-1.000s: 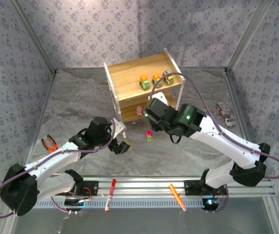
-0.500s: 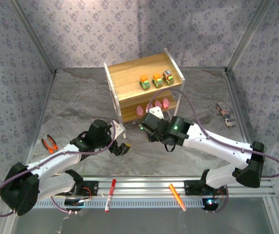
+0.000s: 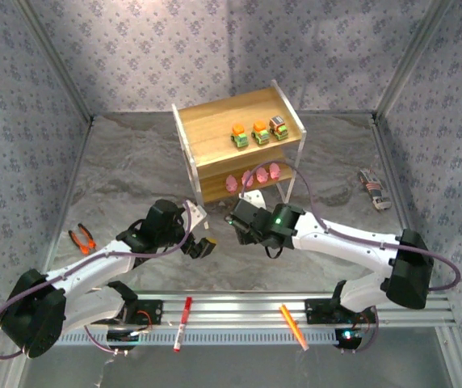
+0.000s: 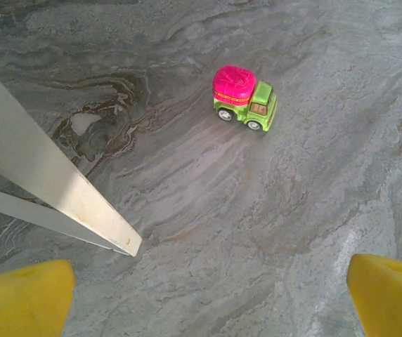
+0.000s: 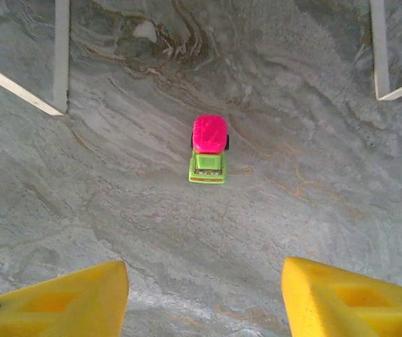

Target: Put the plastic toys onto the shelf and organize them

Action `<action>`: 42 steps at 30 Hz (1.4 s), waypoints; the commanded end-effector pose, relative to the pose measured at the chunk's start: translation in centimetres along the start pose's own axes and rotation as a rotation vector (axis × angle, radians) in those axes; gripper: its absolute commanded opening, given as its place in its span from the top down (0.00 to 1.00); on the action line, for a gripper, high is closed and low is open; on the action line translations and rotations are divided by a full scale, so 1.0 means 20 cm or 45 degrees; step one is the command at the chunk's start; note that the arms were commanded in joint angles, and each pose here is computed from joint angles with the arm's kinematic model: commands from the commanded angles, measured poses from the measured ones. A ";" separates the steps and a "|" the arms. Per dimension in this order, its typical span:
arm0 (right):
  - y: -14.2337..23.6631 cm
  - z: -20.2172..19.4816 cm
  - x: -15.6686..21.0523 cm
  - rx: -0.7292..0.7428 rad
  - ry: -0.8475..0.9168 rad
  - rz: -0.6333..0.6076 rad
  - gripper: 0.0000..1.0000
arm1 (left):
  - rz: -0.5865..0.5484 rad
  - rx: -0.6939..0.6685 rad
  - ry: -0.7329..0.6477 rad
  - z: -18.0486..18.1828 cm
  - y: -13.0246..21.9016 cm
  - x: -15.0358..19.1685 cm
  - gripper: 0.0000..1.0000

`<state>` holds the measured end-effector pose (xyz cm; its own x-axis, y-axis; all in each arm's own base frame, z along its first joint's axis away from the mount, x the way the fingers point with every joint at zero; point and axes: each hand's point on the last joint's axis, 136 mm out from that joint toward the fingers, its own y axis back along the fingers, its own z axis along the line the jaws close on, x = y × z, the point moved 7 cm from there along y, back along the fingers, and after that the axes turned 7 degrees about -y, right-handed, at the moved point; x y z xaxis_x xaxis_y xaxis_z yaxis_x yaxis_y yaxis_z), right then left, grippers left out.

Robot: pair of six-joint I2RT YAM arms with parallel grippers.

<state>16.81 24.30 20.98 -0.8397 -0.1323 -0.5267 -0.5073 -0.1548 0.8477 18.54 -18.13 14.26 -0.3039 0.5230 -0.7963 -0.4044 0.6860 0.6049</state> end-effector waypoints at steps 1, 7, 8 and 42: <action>-0.06 0.02 0.01 -0.034 -0.047 -0.026 0.37 | -0.044 0.018 -0.029 -0.01 0.00 -0.02 0.00; -0.16 0.02 0.05 -0.014 -0.053 -0.033 0.36 | -0.047 0.017 -0.030 -0.01 0.00 -0.02 0.00; -0.18 0.02 0.05 -0.012 -0.051 -0.032 0.36 | -0.047 0.017 -0.029 -0.01 0.00 -0.02 0.00; -0.58 -0.02 0.08 0.030 -0.070 0.068 0.38 | -0.044 0.018 -0.025 -0.01 0.00 -0.02 0.00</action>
<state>21.36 25.72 11.06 -0.8689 -0.0653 -0.4907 -0.4796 -0.1342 0.8672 18.57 -18.15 14.22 -0.2979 0.5184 -0.8016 -0.4092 0.6893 0.5979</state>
